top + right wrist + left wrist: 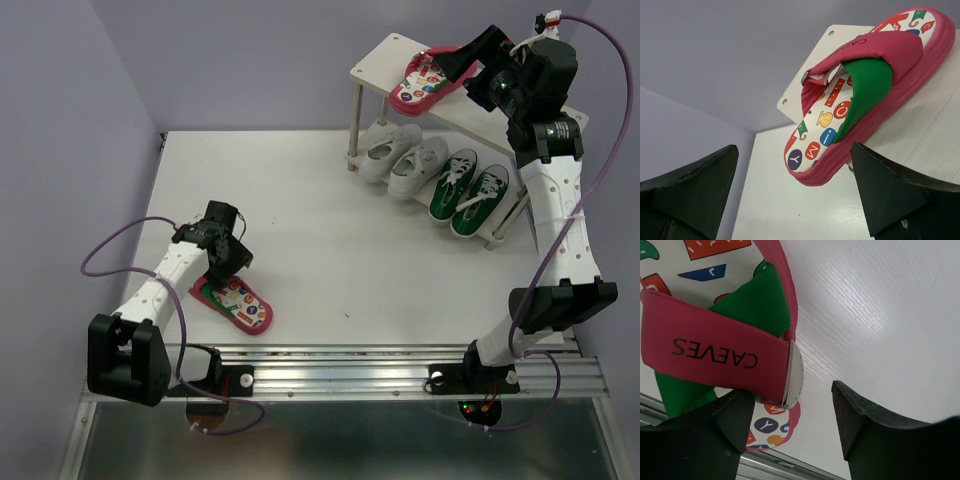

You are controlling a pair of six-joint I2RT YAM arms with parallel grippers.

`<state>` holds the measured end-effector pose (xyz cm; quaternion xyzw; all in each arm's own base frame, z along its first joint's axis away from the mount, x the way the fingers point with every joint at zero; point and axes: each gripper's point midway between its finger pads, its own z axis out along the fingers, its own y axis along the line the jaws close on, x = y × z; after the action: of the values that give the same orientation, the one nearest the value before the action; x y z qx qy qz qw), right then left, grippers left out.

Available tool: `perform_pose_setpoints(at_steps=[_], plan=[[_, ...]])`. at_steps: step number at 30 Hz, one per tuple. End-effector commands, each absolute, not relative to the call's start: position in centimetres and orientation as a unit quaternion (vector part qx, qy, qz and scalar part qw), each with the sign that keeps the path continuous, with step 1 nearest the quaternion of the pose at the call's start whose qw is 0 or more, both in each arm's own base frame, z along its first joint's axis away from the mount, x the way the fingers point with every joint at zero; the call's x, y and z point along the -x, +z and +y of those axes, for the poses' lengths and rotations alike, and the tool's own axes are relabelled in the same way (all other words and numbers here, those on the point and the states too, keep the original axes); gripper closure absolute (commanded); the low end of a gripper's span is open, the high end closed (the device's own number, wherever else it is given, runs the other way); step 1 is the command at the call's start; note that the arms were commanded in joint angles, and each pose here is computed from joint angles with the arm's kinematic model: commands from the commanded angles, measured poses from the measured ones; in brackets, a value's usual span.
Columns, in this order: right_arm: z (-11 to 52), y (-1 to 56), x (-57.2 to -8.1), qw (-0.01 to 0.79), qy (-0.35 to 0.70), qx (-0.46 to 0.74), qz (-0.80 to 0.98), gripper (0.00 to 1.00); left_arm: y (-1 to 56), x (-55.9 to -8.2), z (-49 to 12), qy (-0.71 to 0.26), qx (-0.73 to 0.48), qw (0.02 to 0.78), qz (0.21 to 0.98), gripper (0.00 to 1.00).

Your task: Place and organize the shoes onto the shoe shelf

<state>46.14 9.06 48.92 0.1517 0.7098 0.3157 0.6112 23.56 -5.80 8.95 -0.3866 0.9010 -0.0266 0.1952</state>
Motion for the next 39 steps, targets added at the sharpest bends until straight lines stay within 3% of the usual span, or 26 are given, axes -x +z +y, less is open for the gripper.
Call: perform_pose_setpoints(at_steps=[1,8,10,12,13,19,27,39], plan=[[8.8,50.9,-45.0,0.634,0.313,-0.132,0.695,0.00,8.2,-25.0,-5.6,-0.022,0.387,0.206,0.898,0.31],[8.7,50.6,-44.4,0.629,0.308,-0.133,0.701,0.00,8.0,-26.1,-5.9,-0.020,0.355,0.209,0.911,0.46],[8.7,50.7,-44.1,0.629,0.308,-0.130,0.702,0.00,7.5,-26.0,-6.3,-0.029,0.344,0.201,0.917,0.62],[8.8,51.0,-43.7,0.629,0.309,-0.124,0.703,0.00,7.1,-25.8,-6.7,-0.038,0.330,0.195,0.923,0.92],[9.1,51.1,-43.5,0.627,0.314,-0.117,0.704,0.00,7.0,-25.8,-6.9,-0.045,0.323,0.194,0.925,1.00],[11.0,53.2,-42.5,0.619,0.351,-0.065,0.700,0.00,10.6,-29.1,-11.6,-0.149,0.230,0.234,0.933,1.00],[14.6,52.8,-40.9,0.587,0.386,0.004,0.712,0.00,17.0,-32.8,-19.2,-0.211,0.121,0.301,0.922,1.00],[21.8,43.2,-35.5,0.464,0.341,0.154,0.803,0.00,18.0,-35.3,-29.7,-0.279,0.085,0.291,0.911,1.00]])
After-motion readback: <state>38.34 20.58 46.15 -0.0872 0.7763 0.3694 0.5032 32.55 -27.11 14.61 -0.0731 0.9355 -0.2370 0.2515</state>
